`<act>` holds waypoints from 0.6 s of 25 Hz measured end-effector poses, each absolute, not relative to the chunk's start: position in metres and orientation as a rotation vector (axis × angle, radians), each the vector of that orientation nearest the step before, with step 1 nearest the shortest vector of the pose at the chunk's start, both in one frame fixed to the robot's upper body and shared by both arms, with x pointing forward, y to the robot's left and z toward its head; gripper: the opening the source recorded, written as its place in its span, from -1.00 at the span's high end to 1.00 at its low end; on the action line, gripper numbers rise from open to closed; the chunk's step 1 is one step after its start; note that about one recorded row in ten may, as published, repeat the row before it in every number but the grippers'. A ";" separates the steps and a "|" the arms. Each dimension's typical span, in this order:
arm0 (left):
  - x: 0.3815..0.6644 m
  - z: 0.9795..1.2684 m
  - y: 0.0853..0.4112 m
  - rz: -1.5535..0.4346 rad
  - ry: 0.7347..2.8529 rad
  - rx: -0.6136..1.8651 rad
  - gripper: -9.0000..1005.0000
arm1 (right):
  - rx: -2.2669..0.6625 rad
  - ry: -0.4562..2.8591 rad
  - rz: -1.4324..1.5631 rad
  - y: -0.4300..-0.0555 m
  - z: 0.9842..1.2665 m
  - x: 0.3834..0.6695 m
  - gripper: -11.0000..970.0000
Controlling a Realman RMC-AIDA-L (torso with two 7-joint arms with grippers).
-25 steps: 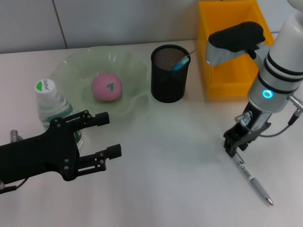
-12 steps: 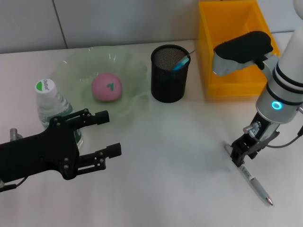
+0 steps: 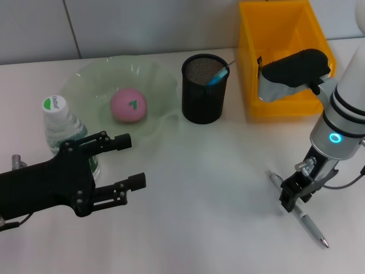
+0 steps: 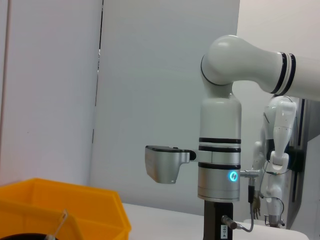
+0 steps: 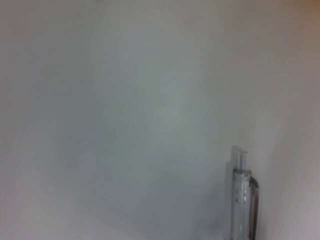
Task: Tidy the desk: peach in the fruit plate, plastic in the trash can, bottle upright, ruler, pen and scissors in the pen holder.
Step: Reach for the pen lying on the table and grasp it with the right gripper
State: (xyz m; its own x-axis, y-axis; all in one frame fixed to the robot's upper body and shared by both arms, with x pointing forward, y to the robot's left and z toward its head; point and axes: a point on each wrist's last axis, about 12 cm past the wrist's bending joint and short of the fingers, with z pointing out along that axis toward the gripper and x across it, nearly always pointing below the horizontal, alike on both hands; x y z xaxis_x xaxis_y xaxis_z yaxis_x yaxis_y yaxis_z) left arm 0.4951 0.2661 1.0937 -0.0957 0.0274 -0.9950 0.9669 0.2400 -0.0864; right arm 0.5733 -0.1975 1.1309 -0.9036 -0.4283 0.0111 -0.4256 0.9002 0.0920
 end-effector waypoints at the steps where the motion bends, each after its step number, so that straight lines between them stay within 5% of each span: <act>1: 0.495 1.094 0.266 -1.075 1.408 1.012 -0.52 | 0.687 -3.030 -0.135 -0.197 1.131 0.573 0.20; 15: 0.496 1.094 0.266 -1.077 1.411 1.006 -0.52 | 0.701 -3.029 -0.130 -0.195 1.128 0.573 0.24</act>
